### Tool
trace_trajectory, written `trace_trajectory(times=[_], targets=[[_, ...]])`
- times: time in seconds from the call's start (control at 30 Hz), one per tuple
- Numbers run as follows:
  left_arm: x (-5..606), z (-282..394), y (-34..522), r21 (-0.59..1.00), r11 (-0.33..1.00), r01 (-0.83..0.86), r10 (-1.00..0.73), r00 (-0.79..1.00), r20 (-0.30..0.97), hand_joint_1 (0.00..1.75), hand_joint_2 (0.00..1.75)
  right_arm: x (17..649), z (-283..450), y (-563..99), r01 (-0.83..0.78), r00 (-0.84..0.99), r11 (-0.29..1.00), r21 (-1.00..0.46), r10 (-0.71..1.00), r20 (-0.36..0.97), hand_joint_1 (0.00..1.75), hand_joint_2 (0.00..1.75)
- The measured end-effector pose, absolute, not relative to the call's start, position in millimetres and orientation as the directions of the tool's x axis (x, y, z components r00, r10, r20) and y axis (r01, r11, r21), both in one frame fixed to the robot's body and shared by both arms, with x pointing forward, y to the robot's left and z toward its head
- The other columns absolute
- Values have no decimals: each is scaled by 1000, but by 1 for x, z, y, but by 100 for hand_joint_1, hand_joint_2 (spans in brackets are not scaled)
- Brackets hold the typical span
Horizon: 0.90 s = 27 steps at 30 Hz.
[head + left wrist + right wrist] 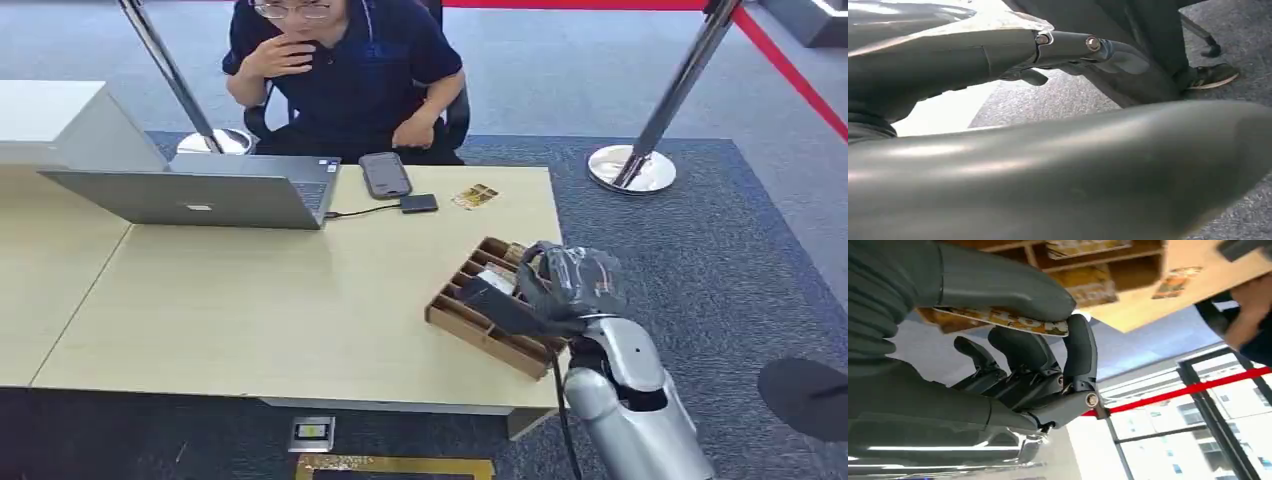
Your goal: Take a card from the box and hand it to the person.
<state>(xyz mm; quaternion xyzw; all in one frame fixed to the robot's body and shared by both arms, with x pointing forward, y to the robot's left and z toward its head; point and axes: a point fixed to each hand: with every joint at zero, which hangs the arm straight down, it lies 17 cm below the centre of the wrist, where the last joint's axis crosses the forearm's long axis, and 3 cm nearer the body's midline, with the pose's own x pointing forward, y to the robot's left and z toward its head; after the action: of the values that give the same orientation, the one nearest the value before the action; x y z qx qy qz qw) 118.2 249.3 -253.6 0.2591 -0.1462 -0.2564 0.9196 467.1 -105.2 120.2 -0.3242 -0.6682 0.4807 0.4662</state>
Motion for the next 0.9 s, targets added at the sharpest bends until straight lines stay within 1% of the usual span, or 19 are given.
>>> trace_trajectory(times=[0.3,0.4,0.47,0.5,0.57,0.73,0.9], targets=[[119,-253,249,553,731,400,-554,821,139,0,0,486,155,-83,12,-422,332,-943,857,296,150,175],[120,-253,248,553,731,400,-555,820,140,0,0,505,181,-56,2,-476,342,-940,827,300,150,175],[120,-253,248,553,731,400,-555,820,139,0,0,511,191,-45,5,-492,341,-940,819,295,155,175],[120,-253,248,553,731,401,-555,820,139,0,0,513,194,-41,4,-498,339,-941,817,292,154,175],[120,-253,248,553,729,404,-558,818,139,0,0,518,198,-37,7,-498,334,-942,818,286,150,175],[122,-253,248,555,721,415,-571,809,137,0,0,545,217,-22,15,-486,292,-956,838,249,148,175],[122,-253,247,555,720,416,-573,808,137,0,0,558,225,-11,9,-481,263,-965,847,227,147,175]])
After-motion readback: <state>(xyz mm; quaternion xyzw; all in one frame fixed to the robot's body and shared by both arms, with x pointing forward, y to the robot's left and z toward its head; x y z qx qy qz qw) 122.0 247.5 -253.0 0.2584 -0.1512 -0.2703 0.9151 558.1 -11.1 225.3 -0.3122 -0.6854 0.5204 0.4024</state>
